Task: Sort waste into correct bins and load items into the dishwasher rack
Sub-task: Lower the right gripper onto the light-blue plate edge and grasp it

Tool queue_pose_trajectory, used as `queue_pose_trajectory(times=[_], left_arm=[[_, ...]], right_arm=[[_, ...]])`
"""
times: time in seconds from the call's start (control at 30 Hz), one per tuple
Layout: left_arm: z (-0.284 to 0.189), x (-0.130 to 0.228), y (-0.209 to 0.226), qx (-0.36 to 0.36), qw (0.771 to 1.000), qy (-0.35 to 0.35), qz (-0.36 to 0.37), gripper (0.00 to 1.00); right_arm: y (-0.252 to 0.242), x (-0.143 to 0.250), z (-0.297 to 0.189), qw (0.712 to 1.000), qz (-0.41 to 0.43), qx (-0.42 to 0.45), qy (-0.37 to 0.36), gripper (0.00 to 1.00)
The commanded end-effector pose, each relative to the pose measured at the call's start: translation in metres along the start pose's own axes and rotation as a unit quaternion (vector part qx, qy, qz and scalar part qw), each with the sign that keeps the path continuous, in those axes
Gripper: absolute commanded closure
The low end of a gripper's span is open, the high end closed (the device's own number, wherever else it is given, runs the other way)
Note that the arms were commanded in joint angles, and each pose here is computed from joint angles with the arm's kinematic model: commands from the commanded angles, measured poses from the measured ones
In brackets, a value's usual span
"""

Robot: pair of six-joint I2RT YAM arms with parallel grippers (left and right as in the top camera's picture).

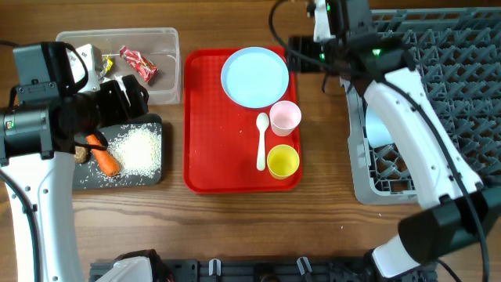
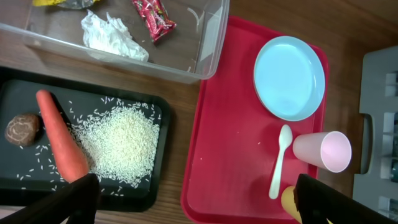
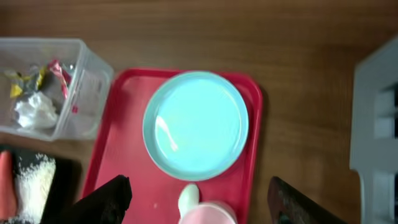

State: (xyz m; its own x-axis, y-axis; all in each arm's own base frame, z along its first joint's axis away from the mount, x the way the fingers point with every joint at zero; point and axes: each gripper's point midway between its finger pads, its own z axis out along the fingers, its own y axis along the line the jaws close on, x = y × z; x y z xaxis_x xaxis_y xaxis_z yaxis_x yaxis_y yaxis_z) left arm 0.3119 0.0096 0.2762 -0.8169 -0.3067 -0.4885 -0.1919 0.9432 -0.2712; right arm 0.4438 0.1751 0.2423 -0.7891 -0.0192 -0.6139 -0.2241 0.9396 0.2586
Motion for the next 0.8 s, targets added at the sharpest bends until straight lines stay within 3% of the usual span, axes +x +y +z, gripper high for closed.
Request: queue_pose_trajectory(times=[0.0,0.1,0.3,0.53,0.77], left_arm=[[-0.003,-0.003,0.002,-0.003,1.0,-0.007,0.007,0.0],[-0.003,-0.003,0.002,-0.003,1.0,-0.007,0.007,0.0],[-0.003,-0.003,0.002,-0.003,1.0,-0.007,0.007,0.0],[-0.003,-0.003,0.002,-0.003,1.0,-0.007,0.007,0.0],[-0.003,-0.003,0.002,-0.003,1.0,-0.007,0.007,0.0]], right_arm=[[-0.002,-0.004,0.052,1.0,0.002,-0.003,0.031,0.27],[-0.01,0.013,0.094,0.998,0.01,0.0,0.068,0.28],[-0.023,0.043,0.149,0.994,0.02,0.005,0.112,0.45],[-0.029,0.085,0.193,0.986,0.034,0.016,0.164,0.5],[-0.042,0.104,0.204,0.98,0.043,0.044,0.188,0.51]])
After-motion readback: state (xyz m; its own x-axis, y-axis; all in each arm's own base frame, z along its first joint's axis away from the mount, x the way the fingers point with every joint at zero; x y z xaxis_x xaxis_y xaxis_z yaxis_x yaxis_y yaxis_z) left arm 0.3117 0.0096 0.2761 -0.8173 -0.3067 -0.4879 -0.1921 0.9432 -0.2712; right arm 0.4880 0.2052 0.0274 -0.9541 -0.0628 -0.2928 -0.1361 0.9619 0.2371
